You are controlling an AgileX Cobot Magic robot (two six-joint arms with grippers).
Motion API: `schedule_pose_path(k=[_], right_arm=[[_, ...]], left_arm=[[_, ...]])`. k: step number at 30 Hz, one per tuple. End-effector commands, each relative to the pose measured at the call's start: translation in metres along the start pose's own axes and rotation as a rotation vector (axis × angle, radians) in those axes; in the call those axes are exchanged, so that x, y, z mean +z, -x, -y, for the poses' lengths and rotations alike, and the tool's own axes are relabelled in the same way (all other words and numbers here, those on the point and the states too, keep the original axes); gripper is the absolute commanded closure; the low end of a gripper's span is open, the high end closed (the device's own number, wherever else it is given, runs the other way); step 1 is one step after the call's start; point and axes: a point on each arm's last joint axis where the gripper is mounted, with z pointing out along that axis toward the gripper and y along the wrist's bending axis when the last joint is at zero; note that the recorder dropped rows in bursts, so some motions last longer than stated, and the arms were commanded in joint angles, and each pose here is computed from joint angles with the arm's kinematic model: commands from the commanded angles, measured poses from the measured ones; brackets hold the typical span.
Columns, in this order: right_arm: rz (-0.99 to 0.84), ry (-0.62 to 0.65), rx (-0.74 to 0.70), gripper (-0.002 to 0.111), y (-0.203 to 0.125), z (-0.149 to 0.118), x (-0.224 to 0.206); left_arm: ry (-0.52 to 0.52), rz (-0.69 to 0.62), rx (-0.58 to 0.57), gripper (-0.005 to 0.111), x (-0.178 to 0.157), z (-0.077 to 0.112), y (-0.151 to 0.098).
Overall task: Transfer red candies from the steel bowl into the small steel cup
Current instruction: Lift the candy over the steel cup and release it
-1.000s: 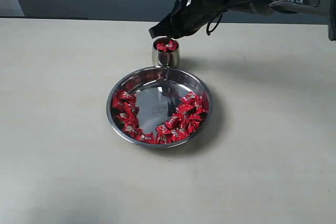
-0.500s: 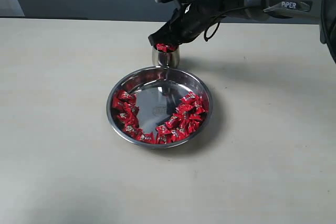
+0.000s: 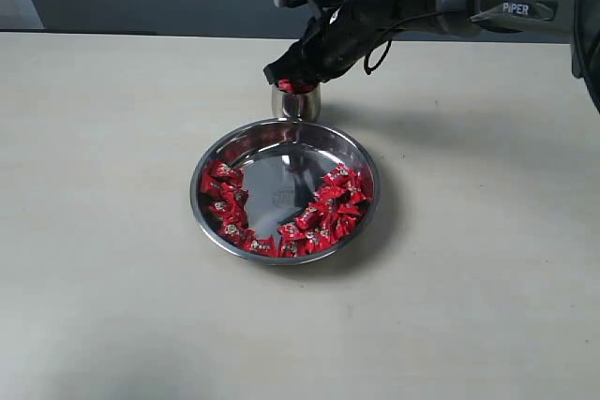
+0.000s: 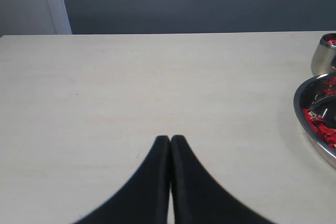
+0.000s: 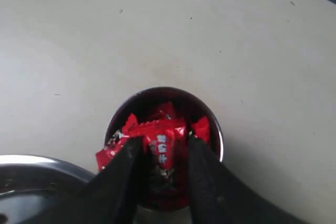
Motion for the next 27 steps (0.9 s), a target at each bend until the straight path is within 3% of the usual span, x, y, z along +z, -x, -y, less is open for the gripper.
schedule_pose_path(k=[1, 27], right_arm=[[0.011, -0.004, -0.003, 0.075, 0.002, 0.002, -0.002], [0.088, -0.028, -0.032, 0.075, 0.022, 0.002, -0.032]], left_arm=[[-0.004, 0.008, 0.005, 0.106, 0.000, 0.000, 0.000], [-0.004, 0.008, 0.005, 0.106, 0.000, 0.000, 0.000]])
